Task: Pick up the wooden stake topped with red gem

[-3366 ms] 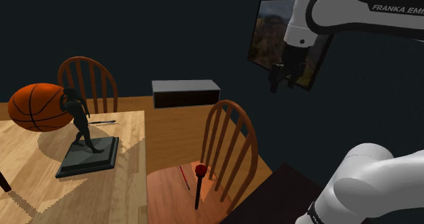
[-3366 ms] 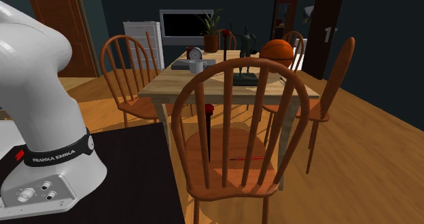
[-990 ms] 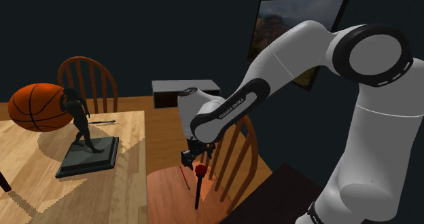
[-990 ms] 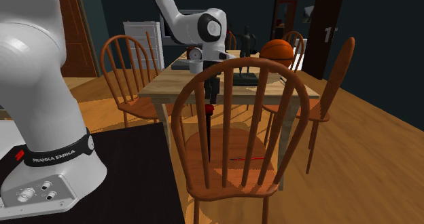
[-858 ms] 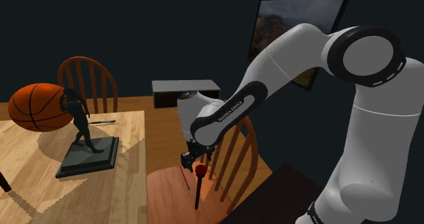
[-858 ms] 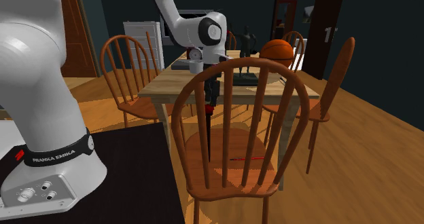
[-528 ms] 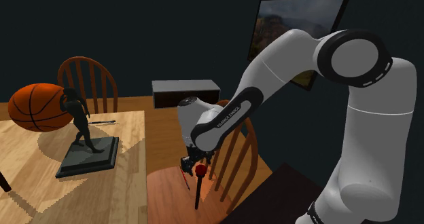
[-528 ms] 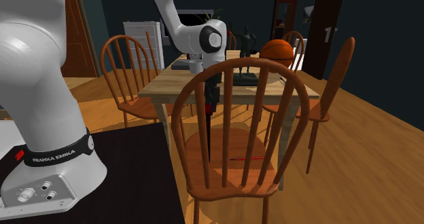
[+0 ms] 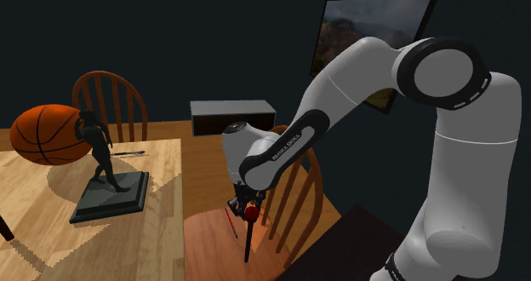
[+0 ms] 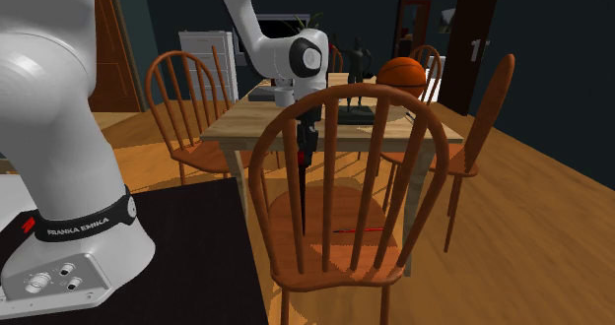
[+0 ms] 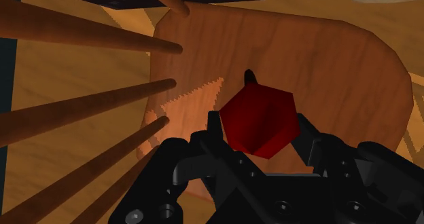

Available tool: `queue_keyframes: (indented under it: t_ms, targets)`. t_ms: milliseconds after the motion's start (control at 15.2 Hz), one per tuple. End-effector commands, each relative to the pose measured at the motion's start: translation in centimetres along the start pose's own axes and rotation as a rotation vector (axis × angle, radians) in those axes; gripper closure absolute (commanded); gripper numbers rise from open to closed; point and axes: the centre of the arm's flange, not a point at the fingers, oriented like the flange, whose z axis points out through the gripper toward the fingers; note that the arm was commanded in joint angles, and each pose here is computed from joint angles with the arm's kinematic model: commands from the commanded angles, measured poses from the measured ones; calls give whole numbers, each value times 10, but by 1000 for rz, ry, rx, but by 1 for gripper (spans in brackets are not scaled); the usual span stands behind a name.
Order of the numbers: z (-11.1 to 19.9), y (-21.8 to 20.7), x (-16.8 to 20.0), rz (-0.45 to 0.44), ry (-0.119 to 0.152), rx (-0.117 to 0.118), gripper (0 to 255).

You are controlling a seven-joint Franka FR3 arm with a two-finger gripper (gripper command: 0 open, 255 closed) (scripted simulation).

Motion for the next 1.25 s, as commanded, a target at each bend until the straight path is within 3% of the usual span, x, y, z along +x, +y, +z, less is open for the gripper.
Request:
queue_keyframes:
  t_ms: [0,1188]
  targets:
    - [1,0,0,0,-1,0,255]
    - [-77,13,-10,0,-1,0,255]
